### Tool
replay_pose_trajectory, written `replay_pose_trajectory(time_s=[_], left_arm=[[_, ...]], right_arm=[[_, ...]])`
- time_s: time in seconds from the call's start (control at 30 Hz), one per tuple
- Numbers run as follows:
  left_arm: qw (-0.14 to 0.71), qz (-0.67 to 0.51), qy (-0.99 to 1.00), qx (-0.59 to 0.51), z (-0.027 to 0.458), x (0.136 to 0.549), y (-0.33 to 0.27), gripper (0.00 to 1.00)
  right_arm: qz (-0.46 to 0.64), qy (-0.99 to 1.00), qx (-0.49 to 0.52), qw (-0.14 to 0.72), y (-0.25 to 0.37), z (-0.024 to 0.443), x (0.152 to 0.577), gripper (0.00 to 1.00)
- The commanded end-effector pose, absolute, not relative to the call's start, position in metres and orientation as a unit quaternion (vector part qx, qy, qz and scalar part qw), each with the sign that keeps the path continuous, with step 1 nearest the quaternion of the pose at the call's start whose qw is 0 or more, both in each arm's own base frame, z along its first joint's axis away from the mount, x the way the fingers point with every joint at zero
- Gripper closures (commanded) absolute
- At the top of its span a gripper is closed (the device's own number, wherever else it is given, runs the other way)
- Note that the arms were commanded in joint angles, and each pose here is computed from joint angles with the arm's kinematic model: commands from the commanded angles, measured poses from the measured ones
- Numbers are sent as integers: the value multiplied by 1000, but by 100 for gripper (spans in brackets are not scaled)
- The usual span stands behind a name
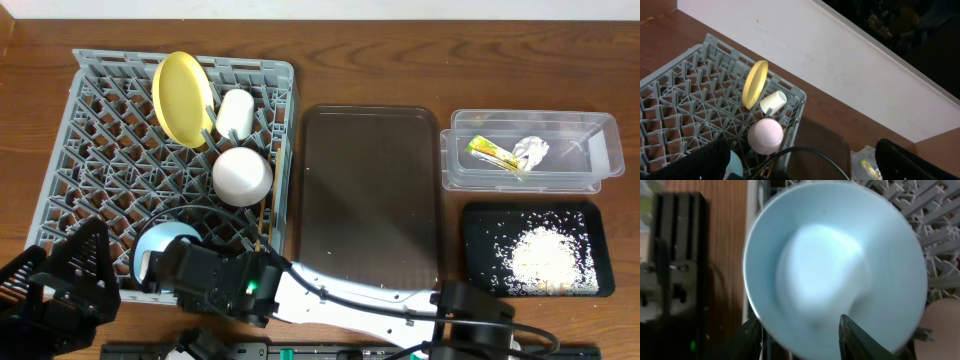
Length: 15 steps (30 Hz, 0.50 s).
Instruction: Sort waste into correct bins and load items into the dishwasher
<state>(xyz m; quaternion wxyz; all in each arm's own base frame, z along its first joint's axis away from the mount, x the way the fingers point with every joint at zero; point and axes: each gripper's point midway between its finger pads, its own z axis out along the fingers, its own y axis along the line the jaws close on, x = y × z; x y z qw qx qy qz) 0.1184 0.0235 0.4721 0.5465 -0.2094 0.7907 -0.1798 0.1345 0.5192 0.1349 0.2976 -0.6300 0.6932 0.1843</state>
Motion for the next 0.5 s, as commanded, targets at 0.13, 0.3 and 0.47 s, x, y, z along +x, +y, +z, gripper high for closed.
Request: replay_pose_trajectory(time_s=[0.13,0.3,0.47], left_arm=[[552,-172,787,-212,473,117,28,6],[552,-172,787,-212,473,117,28,6],[552,-172,787,-212,473,117,28,6]], right_arm=[[184,667,-654,306,519,145,131,51],[178,651,-669,312,520,145,130,41],[162,598,-713,328,524,148,124,36]])
